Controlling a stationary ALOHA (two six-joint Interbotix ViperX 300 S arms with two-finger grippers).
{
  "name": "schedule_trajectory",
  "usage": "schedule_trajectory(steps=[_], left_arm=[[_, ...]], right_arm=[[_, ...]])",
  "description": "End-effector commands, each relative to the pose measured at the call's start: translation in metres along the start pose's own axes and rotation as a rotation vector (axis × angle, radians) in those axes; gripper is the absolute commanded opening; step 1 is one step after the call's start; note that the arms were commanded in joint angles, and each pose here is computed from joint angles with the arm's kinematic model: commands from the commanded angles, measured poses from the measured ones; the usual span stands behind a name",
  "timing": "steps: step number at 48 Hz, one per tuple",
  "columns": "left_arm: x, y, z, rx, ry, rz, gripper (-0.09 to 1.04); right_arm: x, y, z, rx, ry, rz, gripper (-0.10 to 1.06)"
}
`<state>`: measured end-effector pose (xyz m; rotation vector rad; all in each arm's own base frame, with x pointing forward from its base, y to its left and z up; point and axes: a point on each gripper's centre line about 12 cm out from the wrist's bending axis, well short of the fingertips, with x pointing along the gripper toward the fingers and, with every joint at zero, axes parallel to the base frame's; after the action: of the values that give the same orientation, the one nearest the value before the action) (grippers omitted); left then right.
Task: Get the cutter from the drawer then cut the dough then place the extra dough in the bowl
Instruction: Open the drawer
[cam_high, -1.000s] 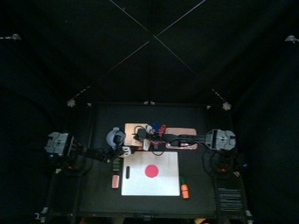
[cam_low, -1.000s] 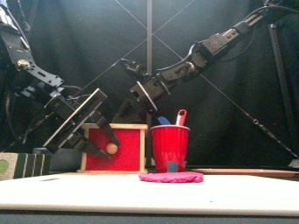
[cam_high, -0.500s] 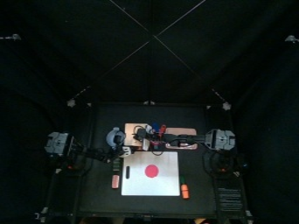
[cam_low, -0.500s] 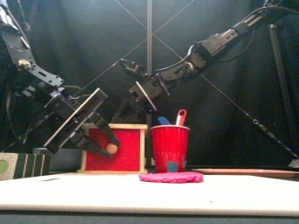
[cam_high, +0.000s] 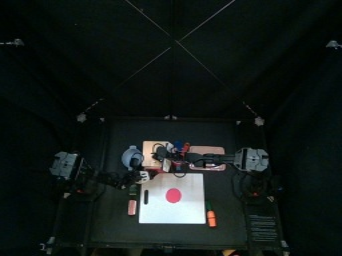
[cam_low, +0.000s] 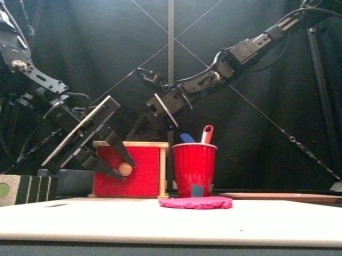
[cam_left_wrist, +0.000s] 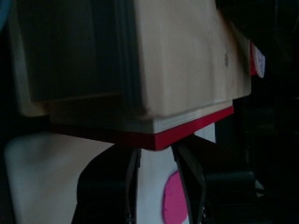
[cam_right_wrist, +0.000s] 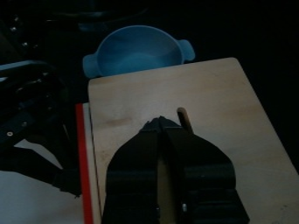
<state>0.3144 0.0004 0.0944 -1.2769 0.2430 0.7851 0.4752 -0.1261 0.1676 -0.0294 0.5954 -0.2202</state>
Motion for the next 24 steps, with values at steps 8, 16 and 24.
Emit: schedule_trajectory(steps=[8, 16, 24], left_arm=[[-0.011, -0.009, -0.017, -0.001, 0.048, -0.029, 0.56], [-0.014, -0.016, -0.024, 0.000, 0.070, -0.050, 0.56], [-0.016, -0.020, -0.029, -0.002, 0.088, -0.058, 0.56]], right_arm=[[-0.001, -0.004, 0.002, 0.005, 0.007, -0.007, 0.04], [-0.001, -0.004, 0.002, 0.005, 0.008, -0.006, 0.04], [0.000, -0.004, 0.003, 0.006, 0.007, -0.008, 0.04]])
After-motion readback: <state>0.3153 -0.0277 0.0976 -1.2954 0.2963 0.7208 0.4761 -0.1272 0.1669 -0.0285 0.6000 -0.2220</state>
